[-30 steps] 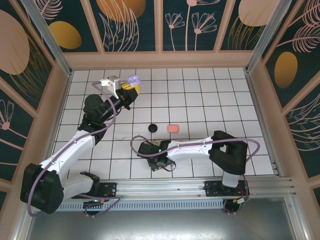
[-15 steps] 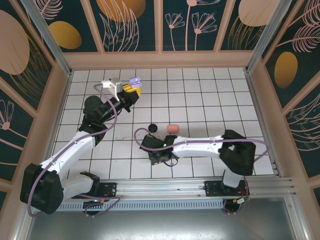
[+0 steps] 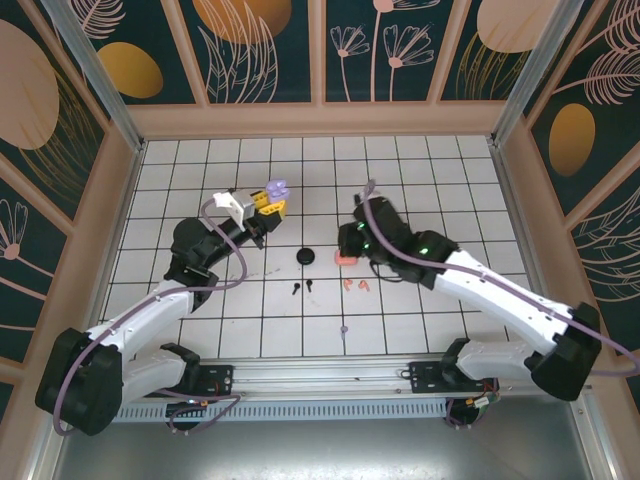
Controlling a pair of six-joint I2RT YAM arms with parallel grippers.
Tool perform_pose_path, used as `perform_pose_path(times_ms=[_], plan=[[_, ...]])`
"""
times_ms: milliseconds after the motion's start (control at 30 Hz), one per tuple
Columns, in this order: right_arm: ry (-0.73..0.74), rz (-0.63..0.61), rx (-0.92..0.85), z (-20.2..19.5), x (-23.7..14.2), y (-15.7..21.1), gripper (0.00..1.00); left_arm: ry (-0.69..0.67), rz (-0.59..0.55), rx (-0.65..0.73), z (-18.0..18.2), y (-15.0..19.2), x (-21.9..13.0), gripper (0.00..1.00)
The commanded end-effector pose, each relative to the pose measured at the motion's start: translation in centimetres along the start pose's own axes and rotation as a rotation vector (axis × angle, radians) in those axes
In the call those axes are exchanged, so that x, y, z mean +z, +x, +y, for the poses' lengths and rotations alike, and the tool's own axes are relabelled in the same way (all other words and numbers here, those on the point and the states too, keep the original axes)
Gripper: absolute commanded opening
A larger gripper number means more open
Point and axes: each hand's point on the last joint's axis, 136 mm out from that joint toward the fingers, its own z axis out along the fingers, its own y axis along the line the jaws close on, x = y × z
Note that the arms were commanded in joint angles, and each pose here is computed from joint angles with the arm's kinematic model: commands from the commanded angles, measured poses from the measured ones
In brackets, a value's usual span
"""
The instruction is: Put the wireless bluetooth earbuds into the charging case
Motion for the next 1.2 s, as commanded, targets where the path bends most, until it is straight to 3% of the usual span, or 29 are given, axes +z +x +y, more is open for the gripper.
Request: perform_pose_path(times_ms=[0,200,500,1167], plan=[[-0.149,-0.150,-0.060,2.9,-3.3,-5.7,0.07,0.045,-0.107,0.118,-1.3,-2.5,0.0,0.00],[-0.344,-0.256,-0.182,7.7,-6.0,-10.2,0.08,0.097,-0.121,0.179,-2.4,-2.8,1.1,0.00],[-0.526,-0.312,-0.313,12.1,-7.1,-11.9,0.07,0.138,-0.176,0.219,-2.7,-3.8,2.8,0.00],[-0.560,-0.254,-0.353,13.4,-4.3,-10.3,0.06,0.213,-0.189,0.203,-3.6,-3.8,4.1,0.00]])
